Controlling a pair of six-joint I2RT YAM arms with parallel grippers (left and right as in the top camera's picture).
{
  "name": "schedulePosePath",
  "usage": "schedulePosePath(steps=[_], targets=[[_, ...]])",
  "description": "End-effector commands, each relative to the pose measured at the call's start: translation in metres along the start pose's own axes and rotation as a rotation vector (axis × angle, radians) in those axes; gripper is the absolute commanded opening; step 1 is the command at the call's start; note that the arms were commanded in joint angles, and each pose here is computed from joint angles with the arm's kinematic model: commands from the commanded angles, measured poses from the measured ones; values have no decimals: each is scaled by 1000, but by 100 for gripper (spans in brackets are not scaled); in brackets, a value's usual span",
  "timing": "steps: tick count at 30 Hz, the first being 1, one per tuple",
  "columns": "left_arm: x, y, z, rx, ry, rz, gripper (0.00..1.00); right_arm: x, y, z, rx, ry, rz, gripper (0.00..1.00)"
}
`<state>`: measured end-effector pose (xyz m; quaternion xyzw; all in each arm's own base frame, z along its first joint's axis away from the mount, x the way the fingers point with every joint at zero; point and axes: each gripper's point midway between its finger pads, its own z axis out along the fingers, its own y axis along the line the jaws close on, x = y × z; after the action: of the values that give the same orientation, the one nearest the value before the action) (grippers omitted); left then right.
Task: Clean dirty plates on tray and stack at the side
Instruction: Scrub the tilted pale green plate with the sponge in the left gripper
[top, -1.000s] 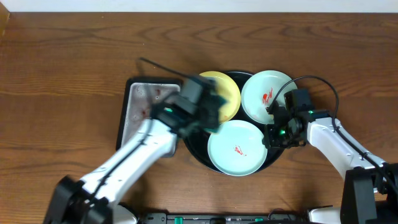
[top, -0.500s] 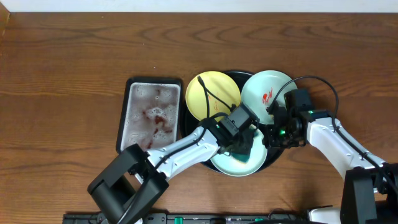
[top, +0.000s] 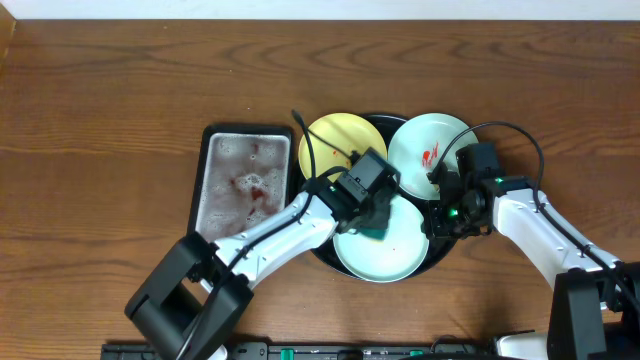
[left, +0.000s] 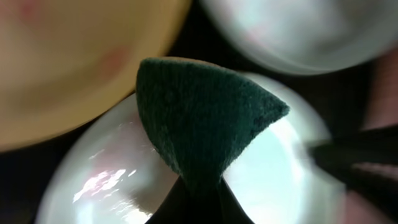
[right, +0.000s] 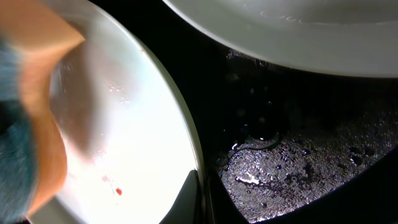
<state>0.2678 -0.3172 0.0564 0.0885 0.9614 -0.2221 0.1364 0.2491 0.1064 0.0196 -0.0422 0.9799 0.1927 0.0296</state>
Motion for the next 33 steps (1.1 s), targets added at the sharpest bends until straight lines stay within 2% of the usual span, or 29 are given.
schedulePosePath(steps=[1, 11, 17, 19, 23, 28, 30, 33], targets=[[7, -31, -7, 85, 1, 24, 7, -3, 3, -1, -9, -3, 10, 1], [49, -36, 25, 37, 107, -19, 7, -3, 3, -1, -9, -1, 10, 1], [44, 29, 17, -251, 66, 29, 7, -3, 3, -1, -9, -1, 10, 1], [38, 42, 12, -293, 61, 46, 8, -2, 3, -1, -9, 0, 11, 1], [16, 49, -3, -276, 11, 27, 8, -2, 3, -1, -9, 0, 11, 1], [-14, 21, -26, -149, -100, 15, 8, -2, 3, -1, -9, 0, 11, 1], [-13, 8, -25, -95, -95, 24, 8, -2, 3, -1, -9, 0, 11, 1], [-3, 2, -17, -91, -70, 0, 7, -2, 3, -1, -9, 0, 11, 1]])
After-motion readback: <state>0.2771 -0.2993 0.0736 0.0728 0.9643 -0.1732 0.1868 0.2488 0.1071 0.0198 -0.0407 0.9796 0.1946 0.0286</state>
